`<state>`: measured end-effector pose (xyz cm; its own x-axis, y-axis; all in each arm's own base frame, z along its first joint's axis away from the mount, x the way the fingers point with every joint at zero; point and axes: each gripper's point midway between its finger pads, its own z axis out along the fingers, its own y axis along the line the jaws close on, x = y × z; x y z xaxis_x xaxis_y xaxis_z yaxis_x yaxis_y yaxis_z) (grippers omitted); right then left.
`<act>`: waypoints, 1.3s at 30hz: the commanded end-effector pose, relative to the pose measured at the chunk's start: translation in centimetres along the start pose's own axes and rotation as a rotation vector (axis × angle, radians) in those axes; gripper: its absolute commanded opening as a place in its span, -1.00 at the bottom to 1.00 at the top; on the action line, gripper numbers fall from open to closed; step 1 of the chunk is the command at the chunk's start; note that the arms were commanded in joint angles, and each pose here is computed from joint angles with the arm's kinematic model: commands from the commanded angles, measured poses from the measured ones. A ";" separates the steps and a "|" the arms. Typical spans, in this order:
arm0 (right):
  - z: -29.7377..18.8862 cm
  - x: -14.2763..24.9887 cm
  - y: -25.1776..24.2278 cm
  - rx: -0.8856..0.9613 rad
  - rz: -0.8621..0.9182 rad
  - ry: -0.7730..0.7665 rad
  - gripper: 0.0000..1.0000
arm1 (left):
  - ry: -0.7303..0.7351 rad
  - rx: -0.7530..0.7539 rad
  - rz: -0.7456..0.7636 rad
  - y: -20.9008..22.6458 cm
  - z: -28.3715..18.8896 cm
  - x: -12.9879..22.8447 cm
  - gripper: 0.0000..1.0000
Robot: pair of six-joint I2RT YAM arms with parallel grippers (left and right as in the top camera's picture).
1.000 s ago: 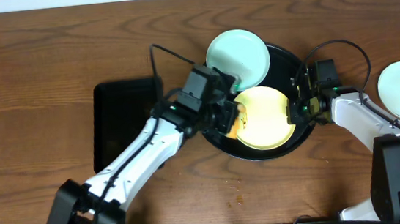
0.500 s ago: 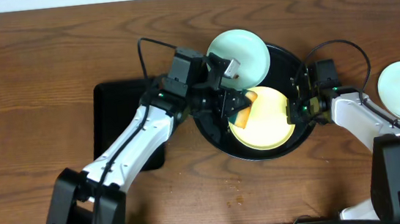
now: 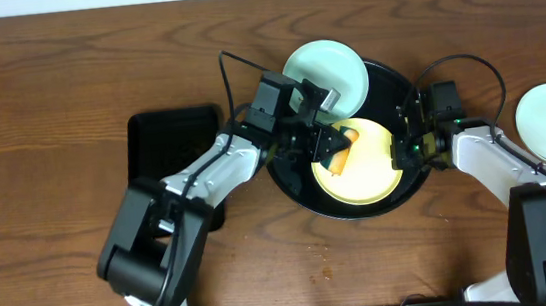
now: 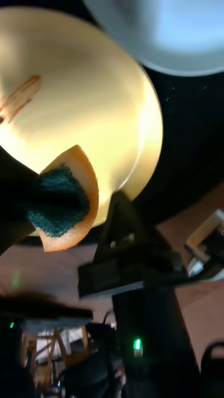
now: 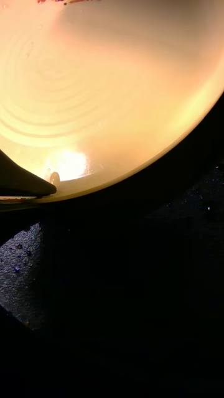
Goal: Clean dirty plates on tray and stack at the side
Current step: 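Move the sponge in the left gripper over the yellow plate, then scrub the yellow plate with the sponge in the left gripper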
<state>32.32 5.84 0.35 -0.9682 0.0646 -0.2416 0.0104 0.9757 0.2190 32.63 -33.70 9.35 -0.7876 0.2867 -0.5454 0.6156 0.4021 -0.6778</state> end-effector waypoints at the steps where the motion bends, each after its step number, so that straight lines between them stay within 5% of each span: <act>1: 0.9 1.1 0.1 -0.006 -0.004 0.041 -0.98 | -0.032 -0.079 0.045 1.4 0.2 -1.2 -0.85; 13: 0.9 0.9 0.1 -0.007 -0.006 0.034 -0.98 | 0.090 -0.423 0.145 1.3 0.7 -2.4 -0.85; 39: 0.9 0.9 0.1 -0.006 -0.006 0.034 -0.98 | 0.240 -0.412 0.045 6.5 3.0 2.8 -0.85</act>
<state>32.43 5.93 0.38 -0.9673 0.0645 -0.2453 0.0082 0.9745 0.2240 34.81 -33.22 2.27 -0.7734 0.4762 -0.4184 0.6201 0.7052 -0.3437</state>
